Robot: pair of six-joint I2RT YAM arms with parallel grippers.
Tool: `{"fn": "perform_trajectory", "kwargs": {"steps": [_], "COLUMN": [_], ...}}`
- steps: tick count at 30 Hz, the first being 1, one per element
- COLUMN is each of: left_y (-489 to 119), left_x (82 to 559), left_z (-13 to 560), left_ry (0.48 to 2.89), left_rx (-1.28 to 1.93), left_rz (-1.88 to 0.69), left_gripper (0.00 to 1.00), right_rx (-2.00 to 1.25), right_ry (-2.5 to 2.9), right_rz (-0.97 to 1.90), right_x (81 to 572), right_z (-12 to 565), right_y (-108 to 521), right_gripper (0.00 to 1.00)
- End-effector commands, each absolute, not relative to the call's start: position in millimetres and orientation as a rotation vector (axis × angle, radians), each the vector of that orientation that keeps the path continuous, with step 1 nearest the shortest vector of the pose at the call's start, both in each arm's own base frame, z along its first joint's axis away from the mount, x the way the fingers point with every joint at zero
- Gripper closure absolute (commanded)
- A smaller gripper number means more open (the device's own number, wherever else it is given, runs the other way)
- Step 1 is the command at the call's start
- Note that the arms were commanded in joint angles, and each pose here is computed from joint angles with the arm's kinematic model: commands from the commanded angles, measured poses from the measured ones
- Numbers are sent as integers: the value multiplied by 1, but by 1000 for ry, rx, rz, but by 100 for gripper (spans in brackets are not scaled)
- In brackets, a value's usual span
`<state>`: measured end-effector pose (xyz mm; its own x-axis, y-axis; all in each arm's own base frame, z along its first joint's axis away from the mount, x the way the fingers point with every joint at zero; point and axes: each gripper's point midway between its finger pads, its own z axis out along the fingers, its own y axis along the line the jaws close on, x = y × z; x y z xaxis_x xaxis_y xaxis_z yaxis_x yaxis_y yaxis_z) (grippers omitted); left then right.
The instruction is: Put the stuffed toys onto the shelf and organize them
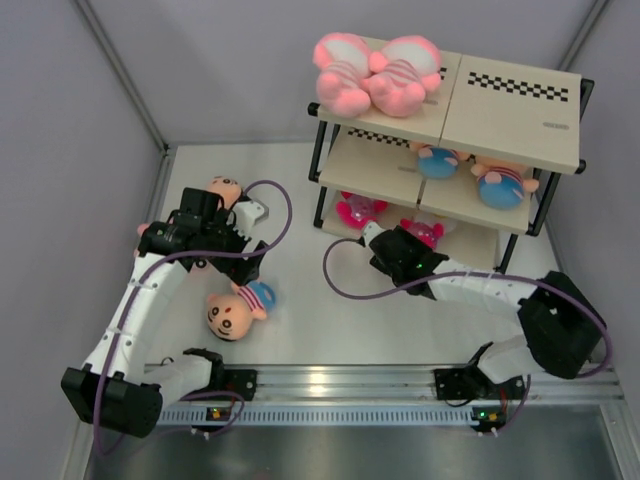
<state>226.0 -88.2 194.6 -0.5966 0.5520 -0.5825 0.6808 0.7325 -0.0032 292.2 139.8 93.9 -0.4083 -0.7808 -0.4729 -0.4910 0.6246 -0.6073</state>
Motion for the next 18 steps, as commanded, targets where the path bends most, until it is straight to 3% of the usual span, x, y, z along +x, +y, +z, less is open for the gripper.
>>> {"fn": "perform_trajectory", "kwargs": {"steps": [1, 6, 7, 15, 18], "left_y": [-92, -90, -89, -89, -90], "left_x": [223, 223, 223, 224, 224], "left_z": [197, 199, 199, 199, 197], "left_ry": [2349, 2341, 2341, 2341, 2346], "left_rx": [956, 954, 952, 962, 963], "left_rz": [-325, -308, -304, -304, -312], "left_gripper": [1, 1, 1, 1, 1], "right_rx": [-1068, -1089, -1096, -1117, -1123], "right_ry": [1982, 1932, 1931, 1910, 1912], "right_rz": [-728, -954, -969, -1027, -1032], "right_x": [319, 336, 337, 334, 330], "right_z": [106, 112, 110, 103, 102], "right_y": [140, 133, 132, 124, 120], "right_gripper": [36, 43, 54, 98, 100]}}
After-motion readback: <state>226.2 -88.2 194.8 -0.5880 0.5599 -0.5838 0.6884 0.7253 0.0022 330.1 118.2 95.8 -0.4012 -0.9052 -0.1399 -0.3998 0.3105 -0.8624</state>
